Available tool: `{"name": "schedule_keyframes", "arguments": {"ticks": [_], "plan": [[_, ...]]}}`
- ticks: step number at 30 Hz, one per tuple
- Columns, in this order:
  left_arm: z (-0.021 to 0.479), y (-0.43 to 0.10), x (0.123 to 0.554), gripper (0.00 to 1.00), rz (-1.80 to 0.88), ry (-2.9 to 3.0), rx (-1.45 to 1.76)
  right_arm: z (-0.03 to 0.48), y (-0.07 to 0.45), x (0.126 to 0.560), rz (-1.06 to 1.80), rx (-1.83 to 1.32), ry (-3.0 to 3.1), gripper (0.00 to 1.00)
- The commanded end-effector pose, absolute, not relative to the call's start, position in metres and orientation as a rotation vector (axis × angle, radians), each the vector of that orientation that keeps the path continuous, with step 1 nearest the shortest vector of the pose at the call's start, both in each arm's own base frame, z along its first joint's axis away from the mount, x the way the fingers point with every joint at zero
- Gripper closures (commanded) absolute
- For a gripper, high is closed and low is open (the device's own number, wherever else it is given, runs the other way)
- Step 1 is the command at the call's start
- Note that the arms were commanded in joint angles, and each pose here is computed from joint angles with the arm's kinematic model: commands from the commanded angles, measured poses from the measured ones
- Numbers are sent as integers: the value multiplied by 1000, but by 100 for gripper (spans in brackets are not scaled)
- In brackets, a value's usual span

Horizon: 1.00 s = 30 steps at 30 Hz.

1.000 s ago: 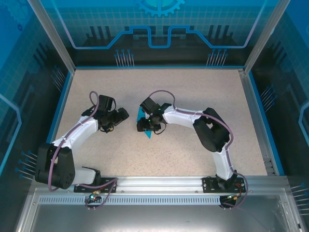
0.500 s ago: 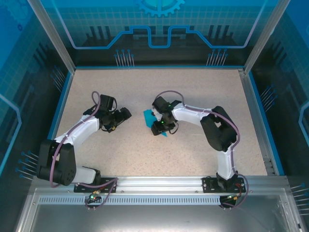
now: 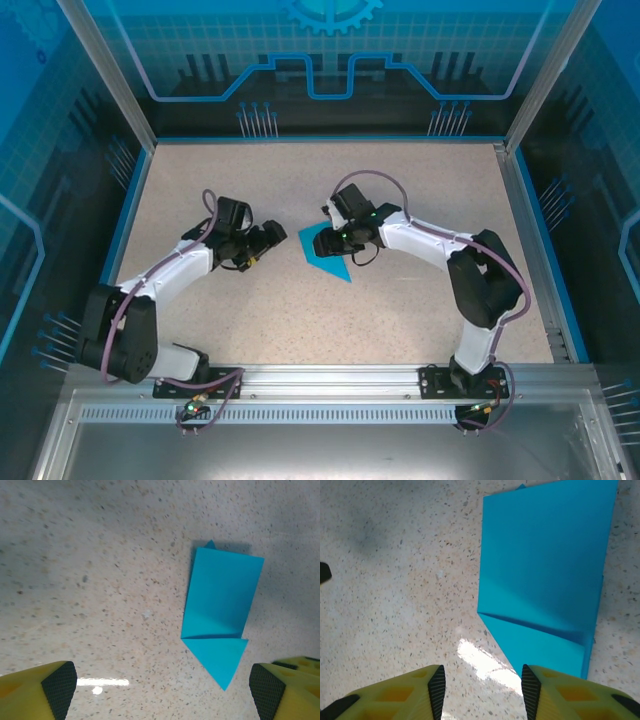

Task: Fold a paper plane with a square sheet of paper (pick it up from the middle)
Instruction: Fold the wing for the fifth time at the center of the table.

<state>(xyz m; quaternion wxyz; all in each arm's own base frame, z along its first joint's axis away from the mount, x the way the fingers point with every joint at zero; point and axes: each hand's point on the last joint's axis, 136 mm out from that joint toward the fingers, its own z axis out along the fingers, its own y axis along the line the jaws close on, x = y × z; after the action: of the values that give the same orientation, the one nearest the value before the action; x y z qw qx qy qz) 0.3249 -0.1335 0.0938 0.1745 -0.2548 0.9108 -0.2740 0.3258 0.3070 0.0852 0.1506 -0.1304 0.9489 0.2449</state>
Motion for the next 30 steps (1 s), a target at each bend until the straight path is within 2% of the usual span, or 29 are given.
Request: {"name": "schedule_keyframes", "arguments": {"ticks": [1,7,14,30], "plan": [[88,-153,324,7,-888,2597,-716,62,305,327,725,-239,2785,54],[82,-179,326,11,-1037,2611,-667,39,298,328,753,-156,2837,55],[72,-205,325,23,-1159,2643,-634,14,285,326,829,-51,2904,55],[50,-245,329,36,-1159,2761,-604,-8,262,320,1108,226,2960,57]]}}
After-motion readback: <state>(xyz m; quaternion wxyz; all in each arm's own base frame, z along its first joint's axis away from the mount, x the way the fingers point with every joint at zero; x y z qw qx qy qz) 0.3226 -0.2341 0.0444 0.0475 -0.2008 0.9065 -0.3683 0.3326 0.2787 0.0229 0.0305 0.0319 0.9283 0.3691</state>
